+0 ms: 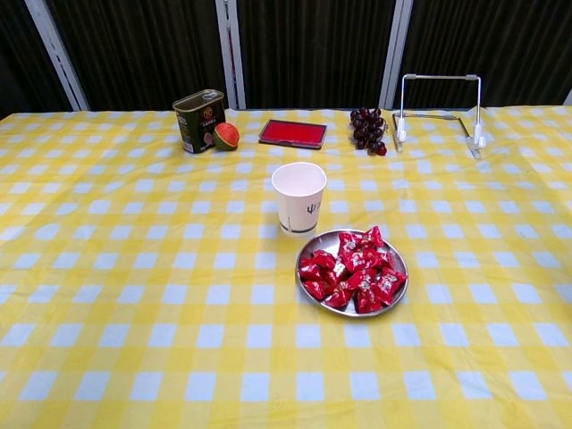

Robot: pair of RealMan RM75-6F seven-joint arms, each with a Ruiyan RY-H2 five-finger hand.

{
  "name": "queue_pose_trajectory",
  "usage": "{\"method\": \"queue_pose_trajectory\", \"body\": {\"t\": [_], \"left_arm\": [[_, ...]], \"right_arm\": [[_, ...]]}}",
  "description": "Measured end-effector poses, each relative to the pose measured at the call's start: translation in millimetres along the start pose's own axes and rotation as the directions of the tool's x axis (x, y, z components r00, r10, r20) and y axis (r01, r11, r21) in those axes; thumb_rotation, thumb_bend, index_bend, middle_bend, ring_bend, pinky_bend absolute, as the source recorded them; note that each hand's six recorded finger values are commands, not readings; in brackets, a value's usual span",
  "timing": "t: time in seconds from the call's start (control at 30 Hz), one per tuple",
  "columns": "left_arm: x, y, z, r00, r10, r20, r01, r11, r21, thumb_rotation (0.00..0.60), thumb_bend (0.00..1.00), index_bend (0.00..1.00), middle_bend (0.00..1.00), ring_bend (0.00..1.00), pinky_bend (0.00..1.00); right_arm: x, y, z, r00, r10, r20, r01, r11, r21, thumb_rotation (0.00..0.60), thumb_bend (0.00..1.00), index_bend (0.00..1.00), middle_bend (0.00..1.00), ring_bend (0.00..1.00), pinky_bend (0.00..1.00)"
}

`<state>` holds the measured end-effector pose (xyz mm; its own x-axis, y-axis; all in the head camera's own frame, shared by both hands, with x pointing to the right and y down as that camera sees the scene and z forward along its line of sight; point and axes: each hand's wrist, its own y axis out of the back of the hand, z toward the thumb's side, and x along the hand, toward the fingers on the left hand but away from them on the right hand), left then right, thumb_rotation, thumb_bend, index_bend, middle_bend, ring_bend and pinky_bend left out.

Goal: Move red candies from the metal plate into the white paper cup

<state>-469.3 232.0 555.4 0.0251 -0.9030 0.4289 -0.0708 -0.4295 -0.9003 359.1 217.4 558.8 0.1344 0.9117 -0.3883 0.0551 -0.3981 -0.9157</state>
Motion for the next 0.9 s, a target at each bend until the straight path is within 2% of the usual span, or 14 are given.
{"method": "queue_pose_trajectory", "body": {"t": [0.07, 0.17, 0.27, 0.53, 0.7, 0.9], "left_arm": [[0, 0, 1, 1.000, -0.006, 0.005, 0.006, 1.000, -0.009, 0.600, 0.01, 0.00, 0.00, 0.00, 0.00], [0, 1, 1, 1.000, -0.011, 0.009, 0.011, 1.000, -0.018, 0.600, 0.01, 0.00, 0.00, 0.00, 0.00], [0, 0, -1, 1.000, -0.018, 0.004, 0.018, 1.000, -0.023, 0.600, 0.01, 0.00, 0.00, 0.00, 0.00], [2, 1, -5, 0.999, -0.035, -0.011, 0.035, 0.998, -0.051, 0.600, 0.01, 0.00, 0.00, 0.00, 0.00], [4, 0, -7, 0.999, -0.052, -0.014, 0.051, 0.996, -0.068, 0.600, 0.01, 0.00, 0.00, 0.00, 0.00], [4, 0, -7, 0.998, -0.060, -0.017, 0.058, 0.995, -0.084, 0.600, 0.01, 0.00, 0.00, 0.00, 0.00]], "right_arm": [[-12, 2, 12, 1.000, 0.006, -0.013, -0.007, 0.999, -0.037, 0.600, 0.35, 0.00, 0.68, 0.76, 0.90], [-31, 2, 29, 0.999, 0.036, -0.018, -0.038, 0.996, -0.077, 0.600, 0.35, 0.00, 0.77, 0.85, 0.97], [-48, 0, 47, 0.997, 0.069, -0.024, -0.071, 0.995, -0.073, 0.600, 0.35, 0.00, 0.83, 0.90, 1.00], [-78, -19, 113, 0.980, 0.179, -0.091, -0.184, 0.981, -0.055, 0.600, 0.35, 0.00, 0.86, 0.93, 1.00], [-82, -41, 157, 0.958, 0.248, -0.143, -0.262, 0.961, -0.088, 0.600, 0.35, 0.00, 0.86, 0.93, 1.00], [-87, -67, 190, 0.941, 0.296, -0.166, -0.313, 0.945, -0.089, 0.600, 0.35, 0.03, 0.86, 0.93, 1.00]]}}
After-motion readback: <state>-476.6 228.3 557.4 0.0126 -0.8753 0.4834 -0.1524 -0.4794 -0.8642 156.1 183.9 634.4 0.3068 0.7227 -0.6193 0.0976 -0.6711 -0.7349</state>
